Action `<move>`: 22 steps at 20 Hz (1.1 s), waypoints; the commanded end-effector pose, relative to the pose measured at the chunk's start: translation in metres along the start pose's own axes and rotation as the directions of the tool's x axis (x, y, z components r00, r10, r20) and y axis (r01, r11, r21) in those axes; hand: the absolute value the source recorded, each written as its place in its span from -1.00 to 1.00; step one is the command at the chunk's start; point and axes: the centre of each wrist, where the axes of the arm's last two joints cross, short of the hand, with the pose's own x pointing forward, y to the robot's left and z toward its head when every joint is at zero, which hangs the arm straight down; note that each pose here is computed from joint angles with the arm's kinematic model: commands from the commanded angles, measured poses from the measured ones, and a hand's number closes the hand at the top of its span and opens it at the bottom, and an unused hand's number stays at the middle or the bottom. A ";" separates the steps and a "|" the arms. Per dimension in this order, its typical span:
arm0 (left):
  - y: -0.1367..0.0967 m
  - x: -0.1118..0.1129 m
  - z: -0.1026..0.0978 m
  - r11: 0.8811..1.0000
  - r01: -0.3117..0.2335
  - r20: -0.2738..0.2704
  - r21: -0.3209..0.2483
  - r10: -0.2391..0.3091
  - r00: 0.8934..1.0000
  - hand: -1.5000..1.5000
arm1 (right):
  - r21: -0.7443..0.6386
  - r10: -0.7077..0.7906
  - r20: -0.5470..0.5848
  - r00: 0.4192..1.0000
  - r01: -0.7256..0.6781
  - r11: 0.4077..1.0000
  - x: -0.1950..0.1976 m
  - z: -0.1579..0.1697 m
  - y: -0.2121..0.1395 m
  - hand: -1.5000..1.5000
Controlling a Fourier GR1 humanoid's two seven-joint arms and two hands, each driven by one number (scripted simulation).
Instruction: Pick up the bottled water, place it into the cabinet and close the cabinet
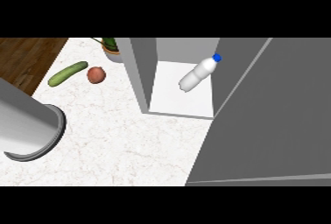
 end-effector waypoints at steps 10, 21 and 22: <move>0.025 0.020 0.002 0.999 -0.002 0.023 -0.045 0.003 1.000 -1.00 | 0.014 0.012 0.028 1.000 -0.013 1.000 0.022 -0.082 0.019 1.00; 0.056 0.030 0.027 1.000 -0.006 0.035 -0.018 0.007 0.999 -1.00 | 0.280 0.010 -0.135 0.991 0.028 0.960 0.063 -0.188 0.007 1.00; 0.058 0.037 0.029 1.000 0.000 0.029 -0.024 0.001 1.000 -1.00 | 0.281 0.000 -0.148 0.989 0.043 0.959 0.066 -0.197 -0.002 1.00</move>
